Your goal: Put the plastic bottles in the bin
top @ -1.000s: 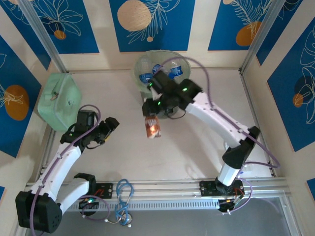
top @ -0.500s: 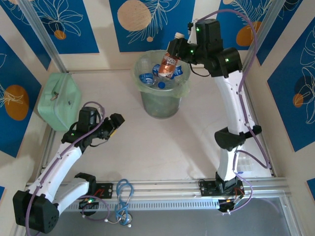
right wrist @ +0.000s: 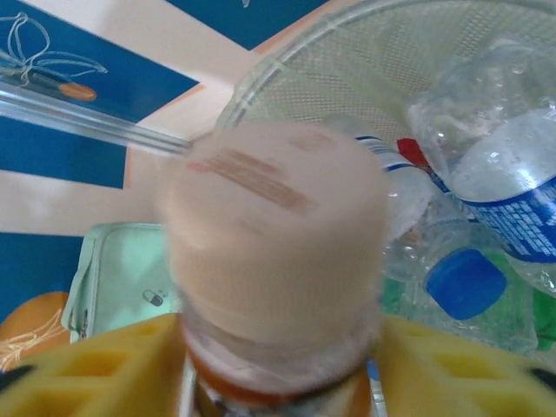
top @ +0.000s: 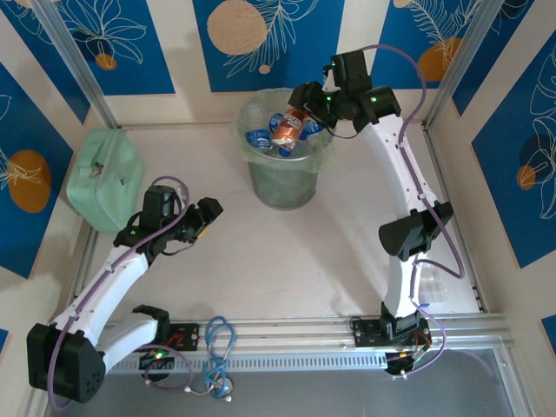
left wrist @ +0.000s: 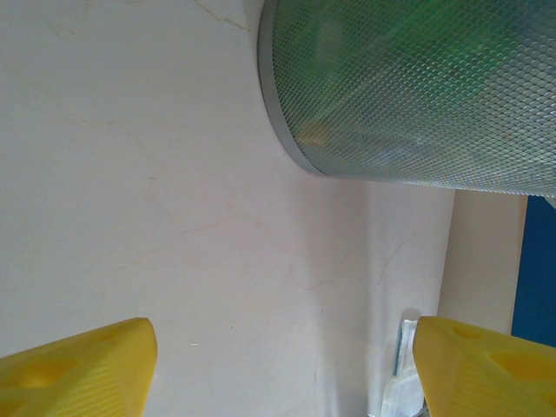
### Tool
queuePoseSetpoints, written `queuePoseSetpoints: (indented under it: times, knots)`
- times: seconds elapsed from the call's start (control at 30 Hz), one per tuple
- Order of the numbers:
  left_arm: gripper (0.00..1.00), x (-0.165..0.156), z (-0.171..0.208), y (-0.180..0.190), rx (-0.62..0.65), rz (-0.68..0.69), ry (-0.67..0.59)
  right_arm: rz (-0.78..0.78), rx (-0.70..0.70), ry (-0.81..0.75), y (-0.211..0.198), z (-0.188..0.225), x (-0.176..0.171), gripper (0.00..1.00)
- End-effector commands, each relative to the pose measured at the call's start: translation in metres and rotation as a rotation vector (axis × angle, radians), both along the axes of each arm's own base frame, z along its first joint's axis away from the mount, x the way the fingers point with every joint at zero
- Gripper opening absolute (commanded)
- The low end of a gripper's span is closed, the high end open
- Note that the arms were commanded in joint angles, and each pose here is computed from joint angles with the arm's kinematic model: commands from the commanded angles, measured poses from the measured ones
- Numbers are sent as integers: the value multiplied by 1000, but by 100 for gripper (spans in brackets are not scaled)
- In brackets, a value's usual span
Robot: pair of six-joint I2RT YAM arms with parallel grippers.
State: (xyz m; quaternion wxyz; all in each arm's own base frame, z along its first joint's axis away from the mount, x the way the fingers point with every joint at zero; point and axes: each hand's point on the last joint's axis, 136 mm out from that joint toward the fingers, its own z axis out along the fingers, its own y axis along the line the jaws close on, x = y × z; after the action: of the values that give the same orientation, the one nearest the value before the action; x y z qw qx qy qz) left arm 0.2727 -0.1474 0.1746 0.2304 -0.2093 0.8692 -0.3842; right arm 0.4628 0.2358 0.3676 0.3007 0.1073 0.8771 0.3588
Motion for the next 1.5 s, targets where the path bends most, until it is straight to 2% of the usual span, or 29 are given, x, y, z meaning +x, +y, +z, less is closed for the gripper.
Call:
queuePoseSetpoints:
  times: [0.0,0.17,0.43,0.57,0.73,0.83,0.9,0.93,1.0,1.03,1.07,1.1,1.17,1.3,1.4,1.47]
  knots:
    - [77,0,9,-6,-7,-33,-38,9,58,-3,7,11,-6,71]
    - [78,-1,13,-4,9,-38,-45,-98,4,-9,-27,10,-20,79]
    - [78,1,28,-4,30,-49,-80,-149,-46,-73,-59,32,-55,79]
    - [78,-1,37,1,86,-58,-112,-128,-132,-119,-62,37,-85,78]
    - [84,3,65,17,211,-55,-253,-115,-321,-208,-78,25,-134,80]
    - [92,14,78,38,347,7,-357,-99,-468,-280,-92,-3,-163,85]
    - [94,27,74,59,451,107,-407,-56,-538,-263,-105,-41,-177,99]
    - [100,33,72,67,482,154,-426,-73,-567,-232,-116,-61,-180,99]
    - [100,48,63,76,499,234,-473,-113,-641,-130,-142,-114,-190,99]
    - [100,53,57,81,508,276,-483,-112,-676,-108,-150,-135,-193,90]
    - [100,58,49,87,538,305,-491,-116,-718,-122,-158,-153,-193,90]
    - [100,63,44,90,585,303,-527,-165,-747,-118,-171,-166,-194,100]
    - [100,72,34,98,713,293,-571,-249,-752,-114,-190,-181,-194,99]
    - [100,83,17,128,1006,329,-570,-422,-732,-160,-222,-195,-186,99]
    - [100,87,12,142,1113,386,-640,-577,-770,-178,-253,-209,-185,99]
    - [100,92,1,149,1186,365,-623,-670,-772,-151,-272,-225,-188,99]
